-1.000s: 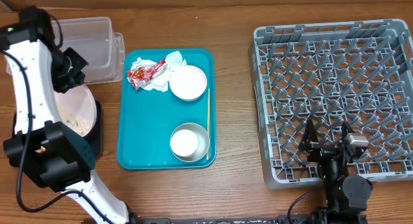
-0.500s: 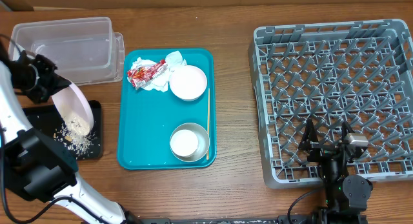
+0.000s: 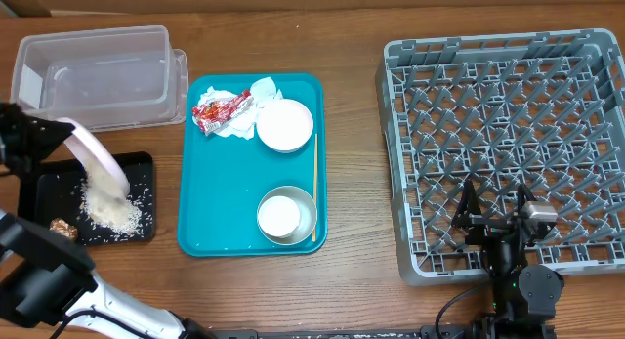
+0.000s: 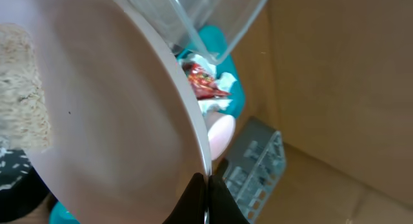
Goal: Sort waste into correct bins and load items into the dishwasher
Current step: 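Tilt the plate to dump the rice onto the black tray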
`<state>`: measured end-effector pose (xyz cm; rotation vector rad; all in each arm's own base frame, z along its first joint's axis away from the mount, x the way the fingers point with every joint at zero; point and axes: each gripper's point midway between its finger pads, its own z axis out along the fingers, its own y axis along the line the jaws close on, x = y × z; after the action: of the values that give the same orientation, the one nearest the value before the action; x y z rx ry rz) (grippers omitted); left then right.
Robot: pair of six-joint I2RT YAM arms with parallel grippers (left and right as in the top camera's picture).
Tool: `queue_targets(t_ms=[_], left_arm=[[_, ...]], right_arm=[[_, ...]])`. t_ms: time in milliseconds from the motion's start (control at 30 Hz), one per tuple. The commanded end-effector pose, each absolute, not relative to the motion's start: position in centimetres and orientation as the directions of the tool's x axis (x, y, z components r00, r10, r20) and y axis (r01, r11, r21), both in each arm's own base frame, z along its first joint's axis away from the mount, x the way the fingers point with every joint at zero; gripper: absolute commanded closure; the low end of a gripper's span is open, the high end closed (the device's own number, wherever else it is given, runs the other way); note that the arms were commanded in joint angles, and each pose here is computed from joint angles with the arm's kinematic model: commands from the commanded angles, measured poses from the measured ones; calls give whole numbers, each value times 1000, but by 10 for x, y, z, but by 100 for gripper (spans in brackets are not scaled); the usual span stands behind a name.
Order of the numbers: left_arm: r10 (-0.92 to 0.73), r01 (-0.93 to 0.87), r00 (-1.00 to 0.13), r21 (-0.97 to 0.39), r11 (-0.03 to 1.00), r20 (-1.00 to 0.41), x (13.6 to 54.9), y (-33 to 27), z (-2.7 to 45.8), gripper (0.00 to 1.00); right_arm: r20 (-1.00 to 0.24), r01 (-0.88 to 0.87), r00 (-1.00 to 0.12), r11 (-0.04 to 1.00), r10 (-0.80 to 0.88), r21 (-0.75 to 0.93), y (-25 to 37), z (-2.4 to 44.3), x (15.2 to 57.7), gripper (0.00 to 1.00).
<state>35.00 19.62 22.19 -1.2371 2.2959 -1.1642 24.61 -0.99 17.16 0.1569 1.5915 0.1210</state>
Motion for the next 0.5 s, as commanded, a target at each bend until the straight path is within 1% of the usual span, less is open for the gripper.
queue_targets(t_ms=[0, 33, 100, 133, 200, 267, 300, 467], left_arm=[[-787, -411, -617, -863, 292, 28, 347, 208, 248, 96], [-792, -408, -610, -850, 334, -18, 339, 221, 244, 96], [-814, -438, -581, -844, 309, 3, 328, 231, 242, 96], [-821, -427, -571, -857, 290, 6, 324, 234, 245, 96], [-824, -392, -566, -872, 292, -21, 319, 239, 250, 96], [-835, -395, -551, -878, 271, -9, 314, 243, 252, 96], [-834, -360, -550, -894, 265, -26, 312, 244, 258, 96], [-830, -333, -556, -900, 281, -53, 312, 245, 260, 96]], right_arm=[[-984, 27, -16, 984, 175, 174, -11, 170, 246, 0], [-984, 27, -17, 984, 175, 174, -11, 170, 246, 0], [-984, 27, -17, 984, 175, 174, -11, 170, 246, 0], [-984, 27, -16, 984, 175, 174, -11, 170, 246, 0], [-984, 27, -16, 984, 175, 174, -11, 170, 246, 0], [-984, 27, -16, 984, 175, 174, -11, 170, 246, 0], [-984, 27, -16, 984, 175, 174, -11, 170, 246, 0], [-984, 27, -16, 984, 175, 174, -11, 170, 246, 0]])
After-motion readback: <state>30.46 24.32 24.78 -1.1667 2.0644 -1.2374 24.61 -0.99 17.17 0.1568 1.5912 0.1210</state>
